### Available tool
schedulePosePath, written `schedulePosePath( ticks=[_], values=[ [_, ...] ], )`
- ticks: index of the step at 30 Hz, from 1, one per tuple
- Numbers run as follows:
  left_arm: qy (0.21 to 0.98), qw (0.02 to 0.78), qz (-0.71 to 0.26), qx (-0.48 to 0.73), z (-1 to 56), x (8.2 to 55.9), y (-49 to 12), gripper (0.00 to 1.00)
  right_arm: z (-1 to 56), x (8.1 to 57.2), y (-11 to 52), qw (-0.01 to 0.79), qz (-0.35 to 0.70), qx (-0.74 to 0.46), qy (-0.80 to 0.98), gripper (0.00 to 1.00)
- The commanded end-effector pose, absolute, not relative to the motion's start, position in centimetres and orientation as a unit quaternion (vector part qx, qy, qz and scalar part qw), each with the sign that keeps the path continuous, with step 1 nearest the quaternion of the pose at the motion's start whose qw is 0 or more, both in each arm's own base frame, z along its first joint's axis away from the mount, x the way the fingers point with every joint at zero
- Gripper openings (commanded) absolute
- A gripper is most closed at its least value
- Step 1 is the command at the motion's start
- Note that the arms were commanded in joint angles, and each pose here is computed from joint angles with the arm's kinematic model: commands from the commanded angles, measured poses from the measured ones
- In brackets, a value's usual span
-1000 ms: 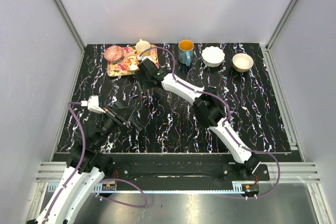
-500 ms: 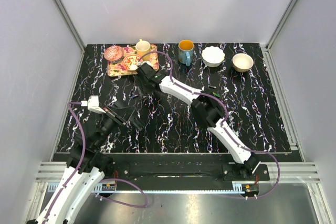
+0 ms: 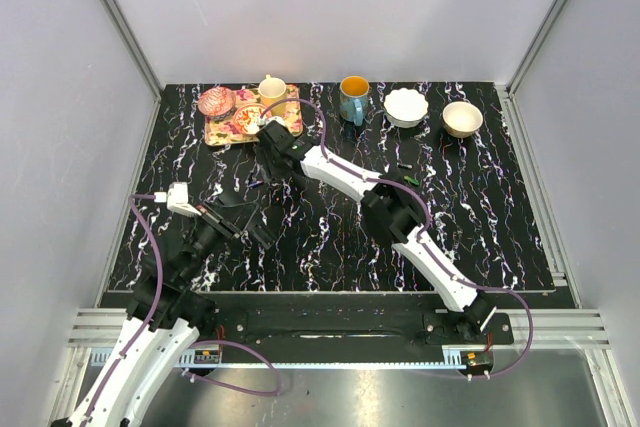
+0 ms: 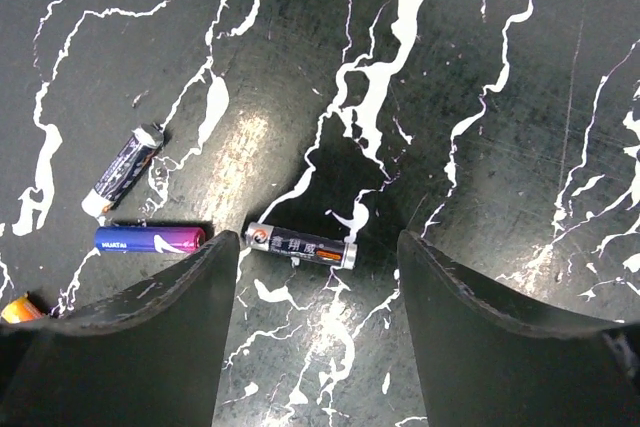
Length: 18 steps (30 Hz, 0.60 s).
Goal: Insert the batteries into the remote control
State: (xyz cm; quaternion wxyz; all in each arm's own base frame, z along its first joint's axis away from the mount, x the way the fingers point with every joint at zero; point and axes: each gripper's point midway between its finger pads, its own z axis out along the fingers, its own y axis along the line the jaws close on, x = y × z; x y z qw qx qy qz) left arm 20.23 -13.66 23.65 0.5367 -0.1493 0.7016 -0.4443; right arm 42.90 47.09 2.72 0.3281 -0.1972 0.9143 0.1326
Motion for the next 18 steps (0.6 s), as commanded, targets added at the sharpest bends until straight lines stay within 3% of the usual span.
schedulePosePath(
  ticks=[1,6,18],
  values=[
    [0.680,0.555,-0.457,-0.145,25.4,20.1,-13.6,0.00,2.4,42.7,47.5,0.331,0.126,-0.200,0.914,0.68],
    [0.678,0.555,-0.459,-0.144,25.5,20.1,-13.6,0.00,2.1,42.6,47.0,0.326,0.119,-0.198,0.917,0.57],
    [0.676,0.555,-0.462,-0.146,25.4,19.9,-13.5,0.00,0.6,41.2,43.9,0.307,0.071,-0.202,0.927,0.47]
  ],
)
